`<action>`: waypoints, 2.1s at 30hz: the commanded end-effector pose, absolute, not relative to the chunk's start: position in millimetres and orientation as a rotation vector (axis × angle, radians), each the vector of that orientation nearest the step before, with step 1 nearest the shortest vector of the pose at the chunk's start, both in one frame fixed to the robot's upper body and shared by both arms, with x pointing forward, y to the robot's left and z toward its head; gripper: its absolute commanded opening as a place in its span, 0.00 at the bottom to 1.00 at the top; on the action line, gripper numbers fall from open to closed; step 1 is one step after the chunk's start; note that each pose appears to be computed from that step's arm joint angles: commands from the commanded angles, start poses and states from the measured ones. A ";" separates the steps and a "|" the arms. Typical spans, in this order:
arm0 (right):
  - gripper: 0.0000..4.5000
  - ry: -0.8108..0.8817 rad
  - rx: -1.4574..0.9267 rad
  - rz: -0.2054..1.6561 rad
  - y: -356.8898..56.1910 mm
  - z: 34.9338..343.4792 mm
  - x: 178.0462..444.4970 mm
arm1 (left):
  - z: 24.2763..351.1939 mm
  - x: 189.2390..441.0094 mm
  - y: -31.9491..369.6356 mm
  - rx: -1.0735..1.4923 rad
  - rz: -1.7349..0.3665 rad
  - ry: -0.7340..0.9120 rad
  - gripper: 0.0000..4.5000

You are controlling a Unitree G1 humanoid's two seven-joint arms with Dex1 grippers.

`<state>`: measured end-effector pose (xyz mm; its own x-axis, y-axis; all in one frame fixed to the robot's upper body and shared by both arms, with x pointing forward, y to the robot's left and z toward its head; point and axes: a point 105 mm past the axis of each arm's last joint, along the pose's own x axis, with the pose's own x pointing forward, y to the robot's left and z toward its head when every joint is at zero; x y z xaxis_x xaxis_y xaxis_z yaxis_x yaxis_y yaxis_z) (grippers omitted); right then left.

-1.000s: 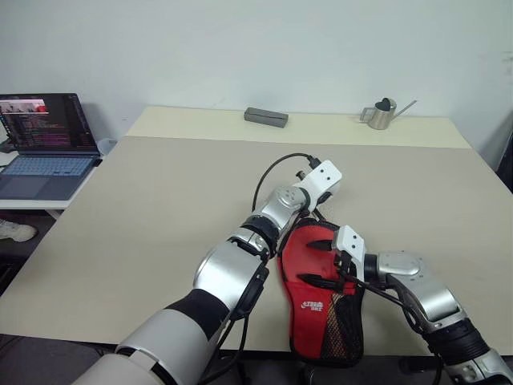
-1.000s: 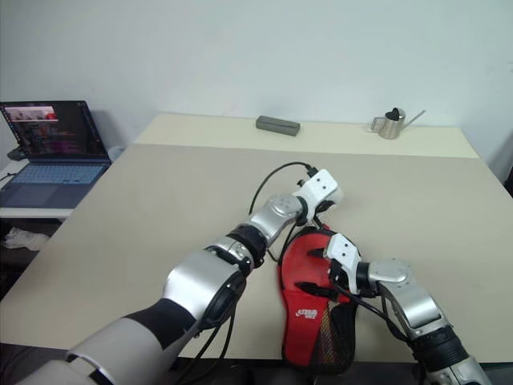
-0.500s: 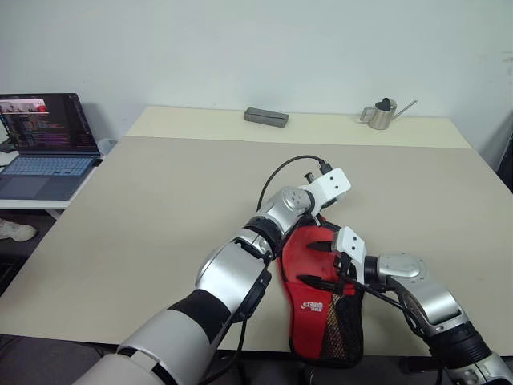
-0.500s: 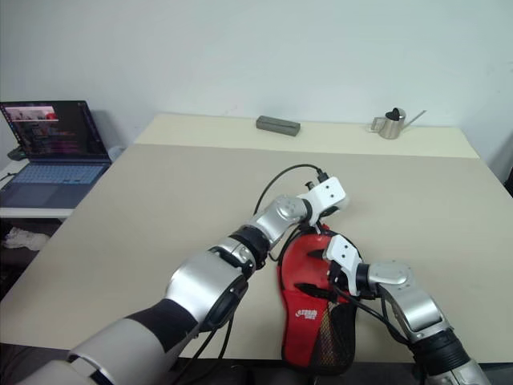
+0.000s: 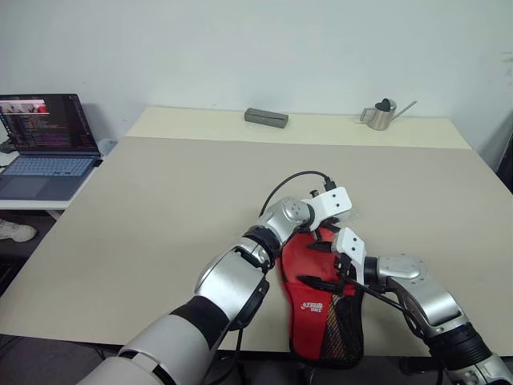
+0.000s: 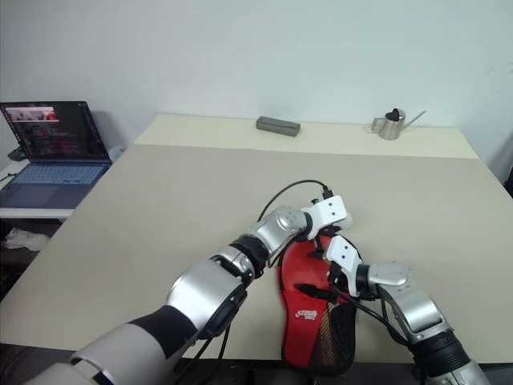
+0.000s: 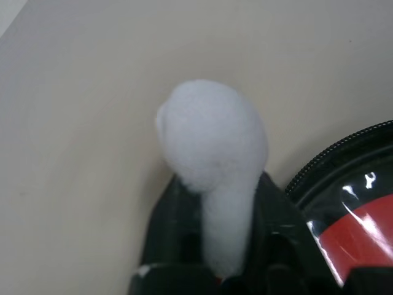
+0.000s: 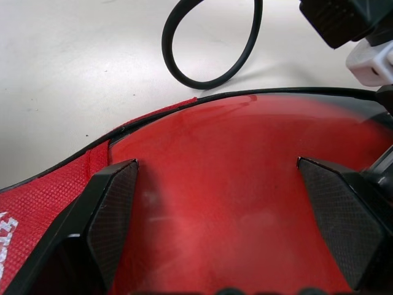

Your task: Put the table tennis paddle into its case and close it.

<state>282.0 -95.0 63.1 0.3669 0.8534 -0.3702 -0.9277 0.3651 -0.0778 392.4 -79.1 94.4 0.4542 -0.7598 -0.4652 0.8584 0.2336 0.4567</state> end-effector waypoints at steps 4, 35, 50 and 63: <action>1.00 0.547 -0.266 1.172 -105.1 9.2 261.8 | 134.6 383.8 -96.3 0.577 -1.247 0.021 0.48; 1.00 0.447 -0.221 1.103 -146.4 76.9 277.1 | 208.6 347.4 149.6 0.242 -1.018 0.028 0.48; 1.00 0.419 -0.217 1.095 -146.5 89.4 279.1 | 173.9 363.6 177.0 0.329 -0.851 0.135 0.48; 1.00 0.412 -0.234 1.108 -144.8 91.4 278.3 | 153.1 394.0 137.2 0.304 -0.864 0.144 0.48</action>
